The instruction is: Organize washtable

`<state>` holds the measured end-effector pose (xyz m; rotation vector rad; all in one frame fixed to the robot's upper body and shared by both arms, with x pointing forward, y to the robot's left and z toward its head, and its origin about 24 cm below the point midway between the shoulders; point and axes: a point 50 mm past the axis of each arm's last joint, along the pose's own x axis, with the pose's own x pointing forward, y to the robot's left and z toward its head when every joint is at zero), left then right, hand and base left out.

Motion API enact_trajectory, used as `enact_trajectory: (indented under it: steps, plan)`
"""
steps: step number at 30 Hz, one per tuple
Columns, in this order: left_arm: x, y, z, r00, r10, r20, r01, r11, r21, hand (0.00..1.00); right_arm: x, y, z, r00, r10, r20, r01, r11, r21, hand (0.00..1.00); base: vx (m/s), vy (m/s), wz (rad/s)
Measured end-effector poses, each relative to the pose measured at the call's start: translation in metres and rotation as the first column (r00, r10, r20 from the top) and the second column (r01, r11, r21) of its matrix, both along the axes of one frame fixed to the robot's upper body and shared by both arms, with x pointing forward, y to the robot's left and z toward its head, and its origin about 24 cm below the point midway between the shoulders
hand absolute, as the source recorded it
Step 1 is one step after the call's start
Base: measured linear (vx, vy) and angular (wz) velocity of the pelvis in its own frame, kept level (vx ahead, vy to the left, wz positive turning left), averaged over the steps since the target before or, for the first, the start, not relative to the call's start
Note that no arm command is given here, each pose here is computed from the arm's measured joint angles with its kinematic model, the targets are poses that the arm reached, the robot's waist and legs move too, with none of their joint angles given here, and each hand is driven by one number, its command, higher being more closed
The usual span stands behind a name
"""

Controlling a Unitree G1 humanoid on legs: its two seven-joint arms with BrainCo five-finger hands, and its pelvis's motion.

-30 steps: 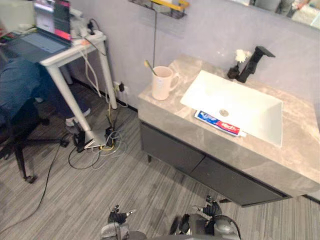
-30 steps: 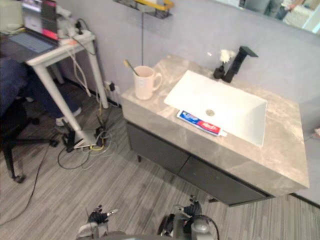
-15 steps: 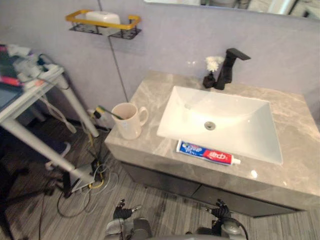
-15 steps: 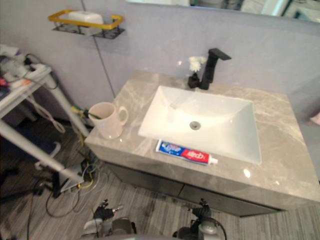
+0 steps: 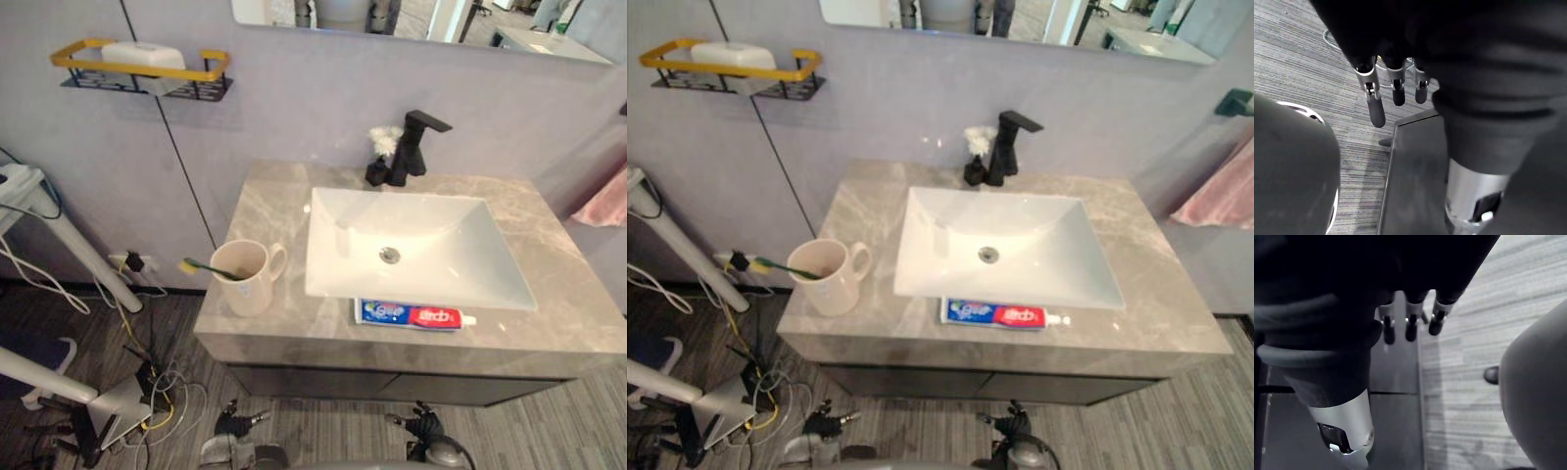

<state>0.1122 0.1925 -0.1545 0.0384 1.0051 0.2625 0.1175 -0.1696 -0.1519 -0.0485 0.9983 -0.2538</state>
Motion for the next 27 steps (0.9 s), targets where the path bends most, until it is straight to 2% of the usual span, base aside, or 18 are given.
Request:
enact_trajectory:
  steps: [9, 14, 16, 21, 27]
  plan:
    - [-0.007, -0.01, -0.004, 1.0, -0.009, -0.028, 0.008, 1.0, -0.021, 0.0, -0.017, -0.027, 0.0, 0.999, -0.048, -0.026, 0.046, 0.996, -0.072, 0.0, -0.03, -0.003, -0.15]
    - [-0.006, -0.006, -0.003, 0.999, -0.023, -0.026, 0.023, 1.0, -0.002, 0.0, -0.008, -0.052, 0.023, 0.988, -0.098, 0.123, 0.117, 0.979, -0.165, 0.0, 0.01, 0.026, -0.21]
    - [-0.005, -0.003, -0.002, 0.999, -0.025, -0.021, 0.026, 1.0, 0.008, 0.0, -0.009, -0.057, 0.024, 0.983, -0.128, 0.135, 0.15, 0.974, -0.17, 0.0, 0.02, 0.026, -0.12]
    - [-0.003, -0.001, -0.001, 0.999, -0.046, -0.019, 0.047, 0.999, 0.018, 0.0, -0.021, -0.056, 0.019, 0.985, -0.142, 0.096, 0.156, 0.974, -0.162, 0.0, 0.01, 0.002, -0.01]
    - [-0.004, -0.004, -0.002, 0.999, -0.047, -0.021, 0.047, 0.999, 0.01, 0.0, -0.039, -0.039, 0.004, 0.986, -0.167, -0.007, 0.166, 0.981, -0.098, 0.0, -0.01, 0.004, 0.04]
